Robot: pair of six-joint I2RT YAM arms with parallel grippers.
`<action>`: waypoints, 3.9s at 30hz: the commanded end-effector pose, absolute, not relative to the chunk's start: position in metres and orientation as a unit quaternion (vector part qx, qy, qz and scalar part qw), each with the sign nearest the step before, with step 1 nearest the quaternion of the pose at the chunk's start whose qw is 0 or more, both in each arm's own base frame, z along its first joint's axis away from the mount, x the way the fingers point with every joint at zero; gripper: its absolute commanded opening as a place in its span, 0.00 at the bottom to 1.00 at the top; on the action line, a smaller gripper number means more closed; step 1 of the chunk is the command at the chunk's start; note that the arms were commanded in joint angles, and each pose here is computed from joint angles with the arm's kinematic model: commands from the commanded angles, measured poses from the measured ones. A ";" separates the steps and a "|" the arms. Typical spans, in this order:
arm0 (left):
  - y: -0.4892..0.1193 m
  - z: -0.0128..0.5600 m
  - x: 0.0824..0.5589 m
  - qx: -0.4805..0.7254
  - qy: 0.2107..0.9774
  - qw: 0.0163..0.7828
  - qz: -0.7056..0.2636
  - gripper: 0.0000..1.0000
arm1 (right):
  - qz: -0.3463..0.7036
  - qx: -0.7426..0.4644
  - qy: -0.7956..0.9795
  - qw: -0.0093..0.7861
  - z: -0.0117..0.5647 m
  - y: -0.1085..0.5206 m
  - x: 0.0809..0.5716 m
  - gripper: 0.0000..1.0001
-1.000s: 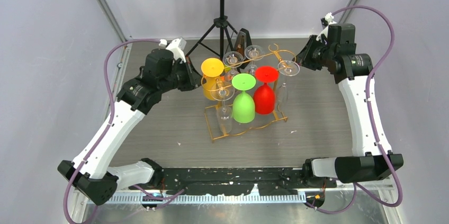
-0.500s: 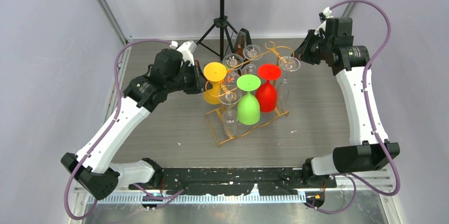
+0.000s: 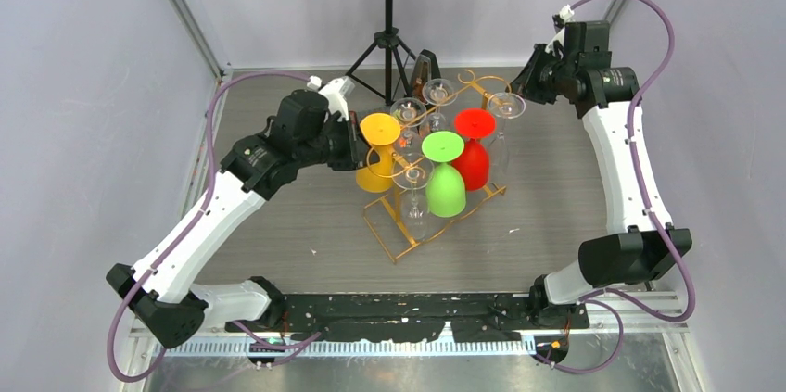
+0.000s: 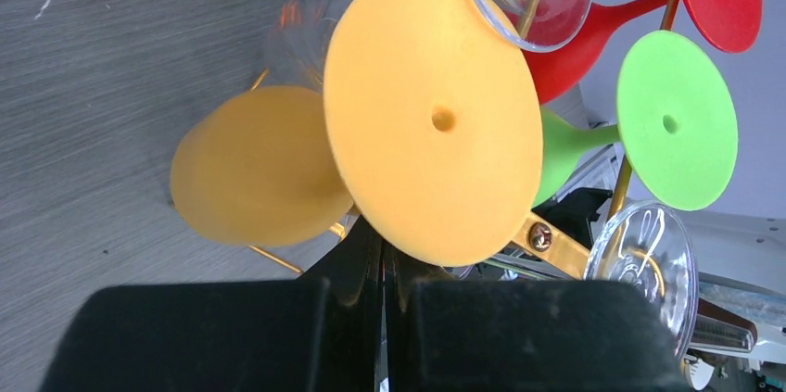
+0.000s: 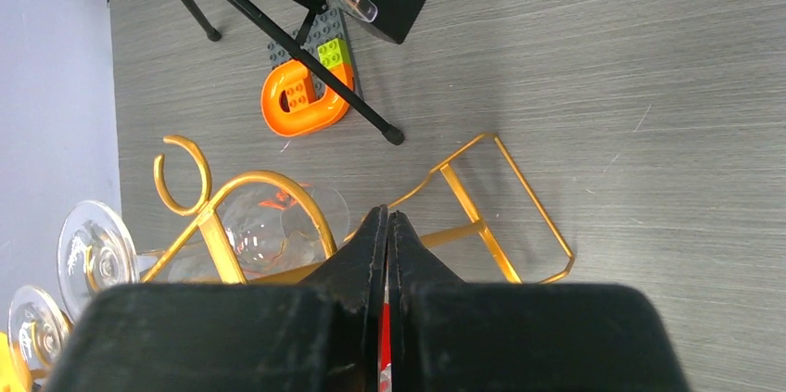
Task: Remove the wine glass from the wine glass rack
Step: Adjust the wine rack at the center of the board, then pick up the wine glass from the wine rack.
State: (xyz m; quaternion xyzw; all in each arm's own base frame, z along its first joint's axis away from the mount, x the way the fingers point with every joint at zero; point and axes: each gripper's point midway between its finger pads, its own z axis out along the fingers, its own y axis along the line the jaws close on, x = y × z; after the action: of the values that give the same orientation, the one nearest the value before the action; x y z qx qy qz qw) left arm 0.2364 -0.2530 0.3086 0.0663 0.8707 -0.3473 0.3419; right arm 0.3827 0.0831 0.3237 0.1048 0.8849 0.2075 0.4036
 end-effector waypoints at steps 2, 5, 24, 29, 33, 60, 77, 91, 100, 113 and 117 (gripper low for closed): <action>-0.269 0.322 0.228 0.070 0.853 0.348 -0.382 0.00 | 0.247 0.082 0.866 0.426 0.349 0.099 0.392 0.06; -0.272 0.322 0.227 0.069 0.853 0.347 -0.384 0.00 | 0.247 0.080 0.867 0.425 0.350 0.100 0.395 0.06; -0.283 0.320 0.208 0.062 0.849 0.349 -0.392 0.00 | 0.256 0.082 0.868 0.417 0.351 0.107 0.421 0.06; -0.277 0.319 0.209 0.054 0.850 0.356 -0.384 0.00 | 0.248 0.083 0.870 0.418 0.348 0.105 0.423 0.06; -0.271 0.316 0.209 0.051 0.854 0.360 -0.373 0.00 | 0.237 0.087 0.870 0.423 0.352 0.100 0.423 0.10; -0.215 0.309 0.205 0.056 0.869 0.411 -0.272 0.46 | 0.186 0.135 0.819 0.526 0.419 0.049 0.332 0.69; -0.173 0.291 0.189 0.072 0.869 0.435 -0.223 1.00 | 0.266 0.092 0.790 0.545 0.417 0.076 0.251 0.75; -0.155 0.295 0.175 0.113 0.857 0.455 -0.213 1.00 | 0.320 0.214 0.764 0.518 0.398 0.076 0.260 0.74; -0.151 0.292 0.168 0.129 0.857 0.452 -0.212 1.00 | 0.349 0.274 0.734 0.514 0.398 0.074 0.281 0.62; -0.145 0.288 0.170 0.132 0.859 0.456 -0.195 0.99 | 0.356 0.314 0.717 0.510 0.388 0.069 0.310 0.51; -0.145 0.287 0.169 0.133 0.860 0.453 -0.193 1.00 | 0.358 0.321 0.717 0.504 0.379 0.070 0.316 0.49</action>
State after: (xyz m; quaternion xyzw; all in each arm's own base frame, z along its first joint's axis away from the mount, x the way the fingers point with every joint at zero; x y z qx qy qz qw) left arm 0.1690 -0.1481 0.2873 0.1302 0.8605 -0.2015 0.4495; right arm 0.3059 0.0736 0.3664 0.3152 0.7417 0.3480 0.4790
